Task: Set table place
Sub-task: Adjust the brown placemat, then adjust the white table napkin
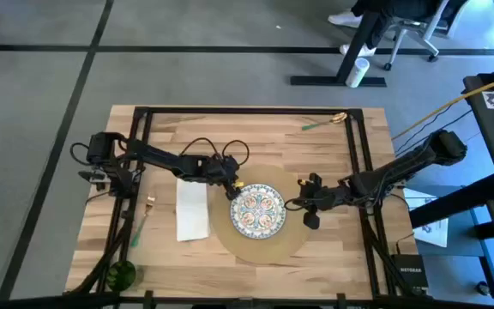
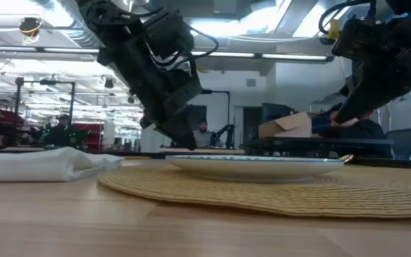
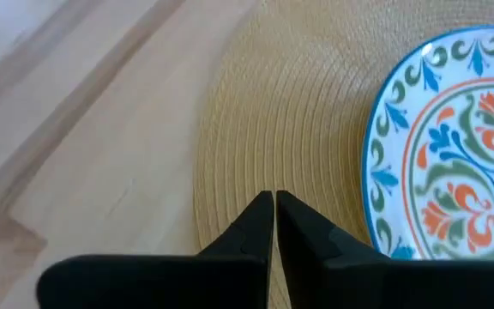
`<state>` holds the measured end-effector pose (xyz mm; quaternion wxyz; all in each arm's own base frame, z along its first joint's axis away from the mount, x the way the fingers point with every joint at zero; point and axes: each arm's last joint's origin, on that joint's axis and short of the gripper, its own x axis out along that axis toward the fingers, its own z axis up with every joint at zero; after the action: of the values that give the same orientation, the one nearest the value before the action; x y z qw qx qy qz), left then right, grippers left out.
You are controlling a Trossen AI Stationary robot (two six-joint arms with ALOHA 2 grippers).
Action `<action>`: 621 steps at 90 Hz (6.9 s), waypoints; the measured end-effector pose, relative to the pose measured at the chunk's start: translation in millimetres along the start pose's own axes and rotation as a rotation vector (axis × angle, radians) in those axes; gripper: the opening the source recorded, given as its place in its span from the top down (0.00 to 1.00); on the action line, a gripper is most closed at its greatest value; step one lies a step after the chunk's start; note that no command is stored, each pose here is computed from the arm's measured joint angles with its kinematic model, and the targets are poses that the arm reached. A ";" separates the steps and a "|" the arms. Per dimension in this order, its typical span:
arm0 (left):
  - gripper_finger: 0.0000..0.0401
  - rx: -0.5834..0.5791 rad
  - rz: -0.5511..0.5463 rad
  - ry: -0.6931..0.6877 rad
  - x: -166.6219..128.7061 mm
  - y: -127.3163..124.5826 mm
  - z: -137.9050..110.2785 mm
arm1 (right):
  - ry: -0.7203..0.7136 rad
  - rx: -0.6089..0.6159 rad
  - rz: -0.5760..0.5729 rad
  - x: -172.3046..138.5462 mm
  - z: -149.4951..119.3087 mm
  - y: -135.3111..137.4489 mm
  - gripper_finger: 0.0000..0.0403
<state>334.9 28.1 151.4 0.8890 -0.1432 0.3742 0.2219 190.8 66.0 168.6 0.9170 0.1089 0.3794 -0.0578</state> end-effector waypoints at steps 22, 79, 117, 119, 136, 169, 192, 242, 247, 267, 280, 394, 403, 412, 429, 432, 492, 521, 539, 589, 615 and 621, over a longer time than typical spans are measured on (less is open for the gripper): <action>1.00 -0.015 -0.029 -0.077 5.1 -0.5 7.6 | -0.017 0.003 0.006 0.0 1.6 0.8 1.00; 1.00 -0.015 -0.098 -0.157 6.3 -4.9 15.5 | -0.045 0.011 0.011 0.0 4.1 1.9 1.00; 1.00 -0.018 -0.102 -0.124 31.7 -6.5 13.8 | -0.053 0.014 0.015 -0.1 4.9 2.4 1.00; 1.00 -0.015 -0.102 -0.128 31.5 -6.4 14.7 | -0.053 0.014 0.015 -0.1 4.9 2.3 1.00; 1.00 -0.013 -0.093 -0.120 34.1 -4.2 13.9 | -0.053 0.016 0.015 -0.1 4.9 2.3 1.00; 1.00 -0.025 -0.074 -0.084 47.0 -0.7 5.2 | -0.053 0.016 0.015 -0.1 5.0 2.4 1.00; 1.00 -0.040 -0.050 -0.070 53.4 8.4 4.4 | -0.059 0.018 0.019 -0.1 5.6 2.7 1.00; 1.00 -0.042 -0.019 -0.069 56.2 21.7 8.3 | -0.058 0.021 0.019 -0.1 5.6 2.7 1.00; 1.00 -0.041 -0.015 -0.066 56.5 23.7 8.6 | -0.059 0.022 0.019 -0.1 5.6 2.7 1.00; 1.00 -0.033 -0.014 -0.056 55.0 21.1 7.2 | -0.058 0.022 0.019 -0.1 5.6 2.7 1.00; 1.00 0.006 -0.044 -0.056 48.4 7.9 7.2 | -0.058 0.021 0.019 -0.1 5.5 2.7 1.00; 1.00 0.053 0.042 0.053 56.9 10.6 3.4 | -0.058 0.022 0.019 -0.1 5.6 2.7 1.00; 1.00 0.061 0.054 0.068 56.8 11.6 2.0 | -0.058 0.022 0.019 -0.1 5.6 2.7 1.00; 1.00 0.066 0.065 0.088 56.7 12.6 -0.1 | -0.058 0.022 0.019 -0.1 5.5 2.7 1.00; 1.00 0.075 0.077 0.086 56.9 13.1 -0.3 | -0.058 0.022 0.019 -0.1 5.5 2.7 1.00; 1.00 0.078 0.077 0.086 57.0 13.1 -0.4 | -0.058 0.022 0.019 -0.1 5.5 2.7 1.00; 1.00 0.071 0.097 0.084 57.8 23.0 3.1 | -0.057 0.021 0.019 -0.1 5.4 2.7 1.00; 1.00 0.075 0.105 0.090 54.9 25.6 4.8 | -0.057 0.021 0.018 -0.1 5.4 2.7 1.00; 1.00 0.076 0.111 0.100 54.1 25.8 4.0 | -0.057 0.021 0.018 -0.1 5.4 2.7 1.00; 1.00 0.059 0.157 0.069 -40.9 9.3 24.6 | -0.060 0.022 0.015 -0.1 5.6 2.6 1.00; 1.00 -0.047 0.301 0.400 -66.6 -1.1 -20.7 | -0.060 0.021 0.016 -0.1 5.5 2.6 1.00; 1.00 -0.067 0.326 0.435 -69.2 -3.0 -29.2 | -0.060 0.022 0.016 -0.1 5.5 2.7 1.00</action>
<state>275.8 -6.7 182.2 0.7350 -0.1546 0.5669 0.3384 195.0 67.2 172.9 0.9271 0.1200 0.3504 -0.0579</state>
